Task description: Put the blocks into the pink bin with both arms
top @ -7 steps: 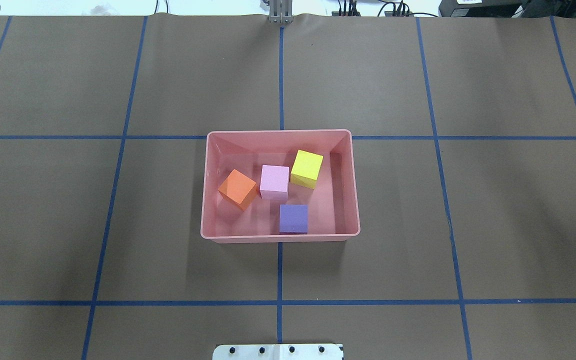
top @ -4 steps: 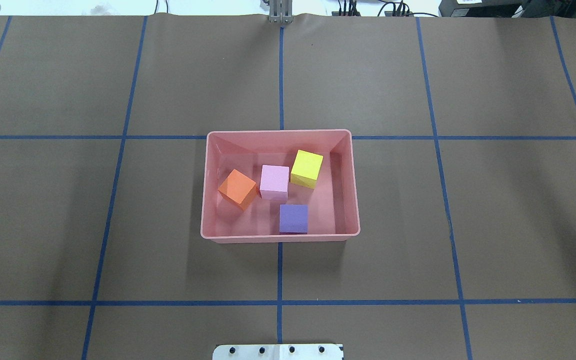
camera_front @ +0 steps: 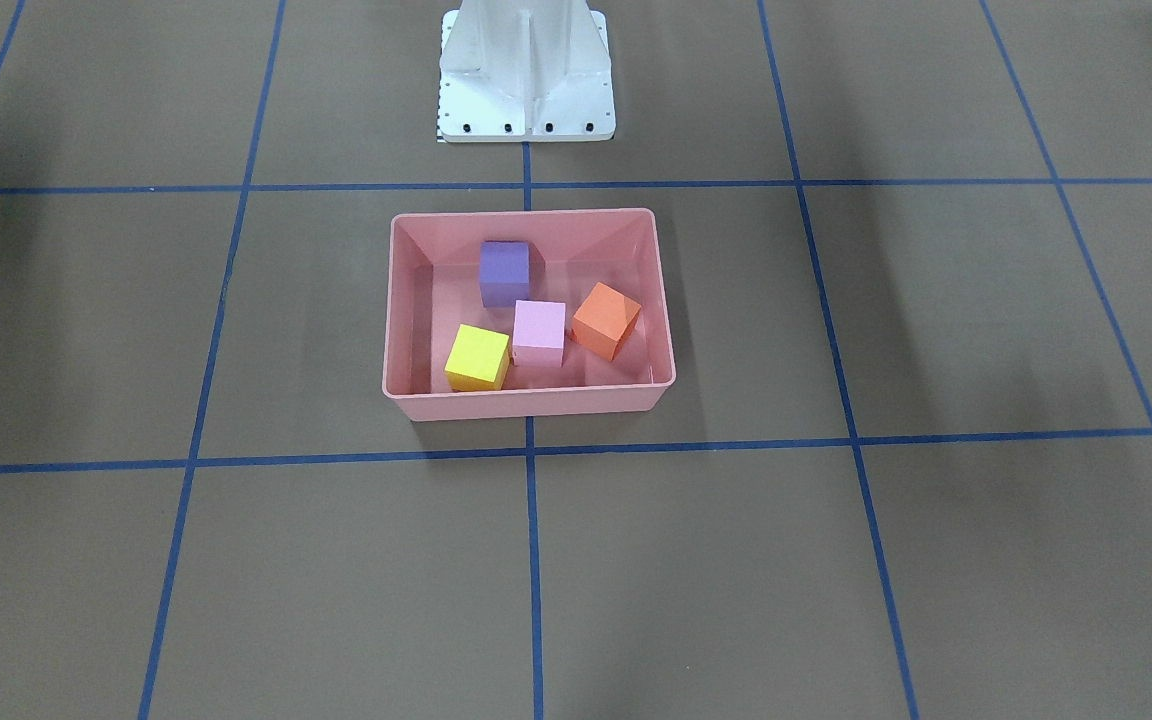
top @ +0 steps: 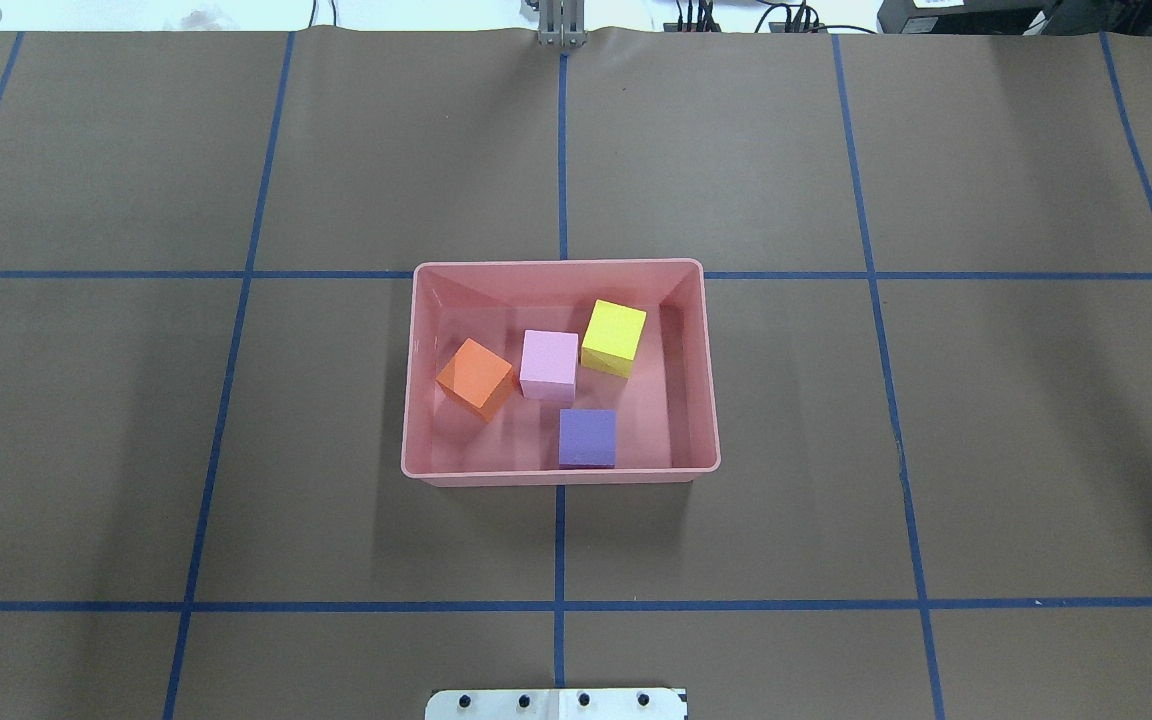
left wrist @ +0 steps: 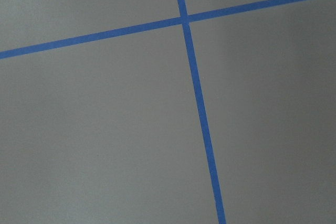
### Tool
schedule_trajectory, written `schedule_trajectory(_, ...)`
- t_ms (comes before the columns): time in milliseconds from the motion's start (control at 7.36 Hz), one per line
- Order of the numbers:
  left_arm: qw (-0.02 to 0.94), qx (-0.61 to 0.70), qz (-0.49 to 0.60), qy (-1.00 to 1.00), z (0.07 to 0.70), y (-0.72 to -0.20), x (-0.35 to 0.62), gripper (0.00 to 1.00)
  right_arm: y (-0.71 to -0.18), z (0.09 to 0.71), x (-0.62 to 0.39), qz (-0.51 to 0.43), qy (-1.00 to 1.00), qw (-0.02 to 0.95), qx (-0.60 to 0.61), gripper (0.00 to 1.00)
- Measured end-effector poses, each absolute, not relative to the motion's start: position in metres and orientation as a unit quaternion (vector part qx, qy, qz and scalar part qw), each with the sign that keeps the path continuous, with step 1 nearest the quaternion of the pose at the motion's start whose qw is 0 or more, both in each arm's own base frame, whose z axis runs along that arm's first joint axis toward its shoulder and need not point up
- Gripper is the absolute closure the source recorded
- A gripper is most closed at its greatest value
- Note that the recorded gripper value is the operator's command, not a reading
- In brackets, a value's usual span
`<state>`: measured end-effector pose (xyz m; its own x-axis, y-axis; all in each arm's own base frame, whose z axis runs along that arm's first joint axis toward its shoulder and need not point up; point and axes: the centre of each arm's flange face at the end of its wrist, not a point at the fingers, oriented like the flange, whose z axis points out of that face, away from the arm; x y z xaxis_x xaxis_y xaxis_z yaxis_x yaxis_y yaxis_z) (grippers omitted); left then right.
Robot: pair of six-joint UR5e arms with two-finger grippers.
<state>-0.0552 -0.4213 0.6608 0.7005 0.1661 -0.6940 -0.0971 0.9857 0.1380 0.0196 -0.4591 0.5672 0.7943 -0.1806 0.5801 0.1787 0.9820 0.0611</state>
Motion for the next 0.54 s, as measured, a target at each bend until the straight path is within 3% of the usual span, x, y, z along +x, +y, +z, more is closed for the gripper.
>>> schedule_trajectory(543,0.922,0.053,0.076,0.377,0.6550,-0.4251,-0.0552,0.00,-0.4546,0.5738,0.0202,-0.091,-0.306,0.948,-0.005,0.00)
